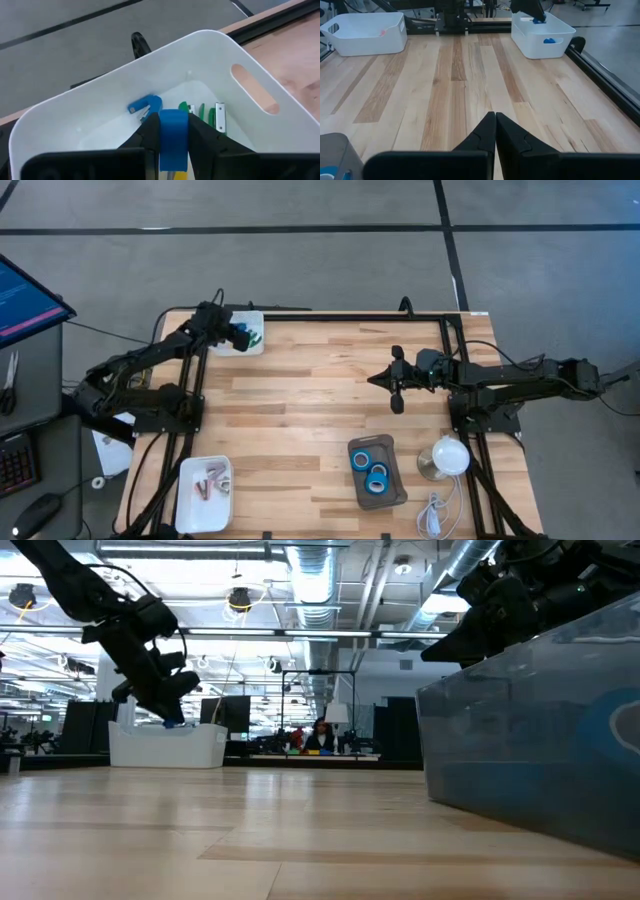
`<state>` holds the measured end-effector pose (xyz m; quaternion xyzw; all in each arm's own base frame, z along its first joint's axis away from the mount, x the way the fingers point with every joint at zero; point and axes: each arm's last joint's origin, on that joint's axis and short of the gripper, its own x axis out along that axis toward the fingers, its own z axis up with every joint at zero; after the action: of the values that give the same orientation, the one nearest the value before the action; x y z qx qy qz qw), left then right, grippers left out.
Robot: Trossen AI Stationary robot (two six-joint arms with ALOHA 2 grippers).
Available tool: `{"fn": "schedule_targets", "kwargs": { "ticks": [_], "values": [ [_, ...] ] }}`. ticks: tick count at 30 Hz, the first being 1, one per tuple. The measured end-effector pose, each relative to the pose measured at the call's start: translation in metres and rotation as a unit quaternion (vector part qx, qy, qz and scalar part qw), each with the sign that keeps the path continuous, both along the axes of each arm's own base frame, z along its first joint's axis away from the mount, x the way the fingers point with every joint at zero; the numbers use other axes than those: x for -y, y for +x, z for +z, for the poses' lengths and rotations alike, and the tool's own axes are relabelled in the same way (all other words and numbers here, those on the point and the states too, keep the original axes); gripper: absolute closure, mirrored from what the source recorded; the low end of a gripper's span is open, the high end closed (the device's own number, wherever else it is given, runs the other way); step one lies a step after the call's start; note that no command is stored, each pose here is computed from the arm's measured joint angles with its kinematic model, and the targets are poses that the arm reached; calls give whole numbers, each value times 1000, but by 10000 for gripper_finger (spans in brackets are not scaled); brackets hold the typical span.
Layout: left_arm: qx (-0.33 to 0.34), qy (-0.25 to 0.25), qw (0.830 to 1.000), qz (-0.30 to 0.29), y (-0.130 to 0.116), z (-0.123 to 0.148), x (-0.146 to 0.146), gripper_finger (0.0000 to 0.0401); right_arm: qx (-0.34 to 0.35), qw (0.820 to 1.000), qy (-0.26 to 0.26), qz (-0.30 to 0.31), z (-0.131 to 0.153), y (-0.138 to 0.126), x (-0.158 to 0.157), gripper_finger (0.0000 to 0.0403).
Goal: Pick and place Stapler, Stapler remover, tape
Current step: Put the blue stapler into the top white bin, then return to Home Position
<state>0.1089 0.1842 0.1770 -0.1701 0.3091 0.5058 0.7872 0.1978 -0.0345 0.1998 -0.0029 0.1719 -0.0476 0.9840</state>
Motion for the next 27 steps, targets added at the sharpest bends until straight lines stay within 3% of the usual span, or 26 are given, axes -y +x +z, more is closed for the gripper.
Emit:
{"fn": "schedule_targets", "kwargs": {
  "ticks": [4,15,21,27],
  "values": [
    [9,-4,1000,6,0,0,0,341,0,1000,0,0,0,0,0,400],
    [18,-5,1000,14,0,0,0,267,0,1000,0,0,0,0,0,400],
    [63,2,998,24,7,4,0,266,9,1000,-2,0,2,1,0,400],
    [102,21,987,-118,30,18,21,289,74,997,-13,21,16,1,-8,400]
  ]
}}
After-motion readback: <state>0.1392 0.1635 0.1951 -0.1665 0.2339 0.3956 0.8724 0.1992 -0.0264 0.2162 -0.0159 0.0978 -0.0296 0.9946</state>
